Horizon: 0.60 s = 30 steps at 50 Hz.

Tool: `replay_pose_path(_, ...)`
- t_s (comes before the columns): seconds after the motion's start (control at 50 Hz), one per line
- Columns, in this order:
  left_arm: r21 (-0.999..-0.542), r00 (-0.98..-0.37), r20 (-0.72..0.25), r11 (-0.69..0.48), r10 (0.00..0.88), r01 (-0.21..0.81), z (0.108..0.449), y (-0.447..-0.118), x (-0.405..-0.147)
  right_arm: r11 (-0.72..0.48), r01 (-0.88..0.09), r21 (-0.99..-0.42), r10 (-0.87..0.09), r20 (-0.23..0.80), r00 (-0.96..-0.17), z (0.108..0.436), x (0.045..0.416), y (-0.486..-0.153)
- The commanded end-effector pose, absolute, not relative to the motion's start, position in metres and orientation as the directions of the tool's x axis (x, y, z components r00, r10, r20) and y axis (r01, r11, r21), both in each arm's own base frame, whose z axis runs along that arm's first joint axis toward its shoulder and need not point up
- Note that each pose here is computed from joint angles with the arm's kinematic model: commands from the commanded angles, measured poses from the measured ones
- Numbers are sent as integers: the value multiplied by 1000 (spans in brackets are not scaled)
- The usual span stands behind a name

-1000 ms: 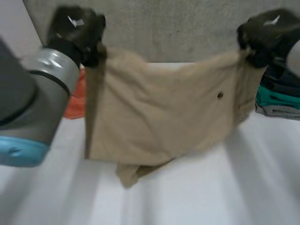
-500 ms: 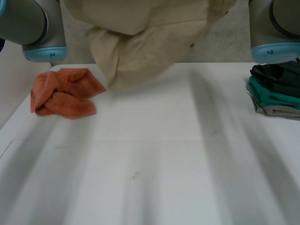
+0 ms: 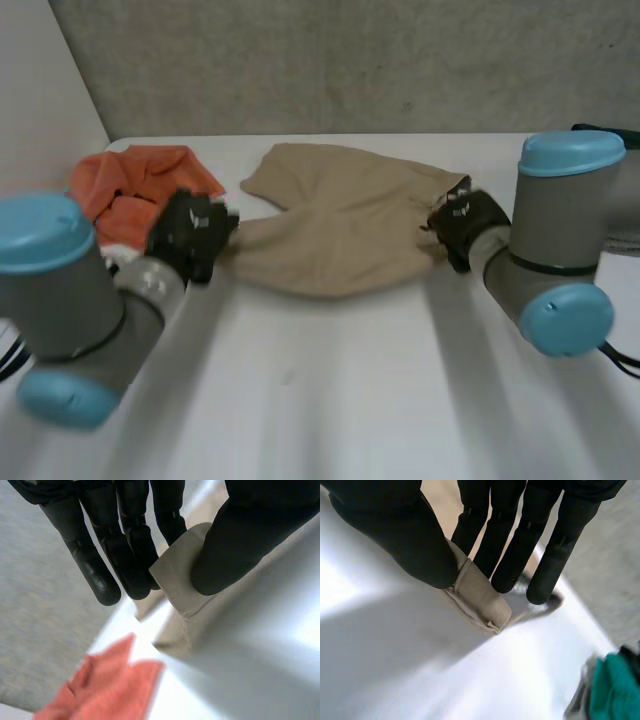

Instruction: Fold the laundry.

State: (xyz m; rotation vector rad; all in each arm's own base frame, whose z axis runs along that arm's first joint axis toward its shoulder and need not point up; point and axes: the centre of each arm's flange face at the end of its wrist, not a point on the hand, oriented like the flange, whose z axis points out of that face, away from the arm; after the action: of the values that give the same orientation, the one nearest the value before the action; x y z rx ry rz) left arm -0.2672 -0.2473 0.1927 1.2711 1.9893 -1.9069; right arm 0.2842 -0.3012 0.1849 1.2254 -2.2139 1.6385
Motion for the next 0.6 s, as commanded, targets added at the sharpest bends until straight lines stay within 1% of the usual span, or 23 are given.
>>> replay_pose_path(0.02,-605,-454,-675,-85,582,791,214,-146,-228,110,-824,-556,-650,586,-483,225,243,-221)
replay_pose_path(0.04,-590,-436,-673,-78,598,804,216,-136,-222,102,-843,-529,-666,593,-453,229,238,-211)
replay_pose_path(0.06,-566,-400,-665,-76,630,821,221,-115,-214,79,-874,-479,-695,602,-393,235,229,-190)
replay_pose_path(0.12,-543,-341,-649,-100,681,834,227,-91,-208,26,-905,-425,-727,614,-309,241,219,-165)
replay_pose_path(0.14,-541,-309,-637,-124,706,832,230,-83,-208,-18,-907,-420,-735,620,-272,245,217,-154)
replay_pose_path(0.16,-546,-302,-637,-138,710,827,232,-83,-210,-38,-905,-423,-741,620,-258,245,217,-150)
replay_pose_path(0.2,-557,-296,-642,-166,707,814,234,-88,-215,-65,-897,-437,-755,610,-242,244,219,-146)
replay_pose_path(0.22,-565,-296,-646,-180,703,805,232,-97,-222,-66,-886,-458,-777,581,-242,241,222,-147)
replay_pose_path(0.24,-567,-299,-648,-181,701,803,229,-103,-226,-60,-882,-468,-787,566,-247,238,224,-149)
replay_pose_path(0.26,-567,-302,-652,-183,696,803,226,-111,-230,-44,-878,-477,-798,545,-257,233,226,-152)
replay_pose_path(0.28,-572,-312,-663,-192,680,797,220,-129,-241,-2,-867,-498,-804,517,-295,225,231,-165)
replay_pose_path(0.34,-578,-342,-693,-204,635,790,214,-160,-257,60,-838,-542,-783,495,-376,214,240,-189)
replay_pose_path(0.36,-583,-363,-711,-216,602,783,210,-181,-269,89,-817,-570,-754,497,-429,210,244,-205)
replay_pose_path(0.42,-596,-409,-743,-246,529,764,209,-215,-287,112,-785,-609,-696,516,-500,206,250,-229)
replay_pose_path(0.44,-607,-449,-764,-281,464,743,214,-239,-300,113,-766,-633,-646,539,-540,207,254,-246)
replay_pose_path(0.5,-619,-499,-779,-338,380,709,221,-271,-321,109,-746,-657,-571,573,-588,207,257,-268)
replay_pose_path(0.52,-625,-529,-779,-358,336,694,221,-294,-330,104,-741,-663,-525,596,-607,205,259,-281)
replay_pose_path(0.58,-631,-563,-775,-402,289,663,218,-321,-348,88,-734,-674,-463,624,-629,204,263,-298)
replay_pose_path(0.6,-628,-583,-774,-424,248,653,219,-337,-355,75,-729,-681,-425,639,-641,202,266,-309)
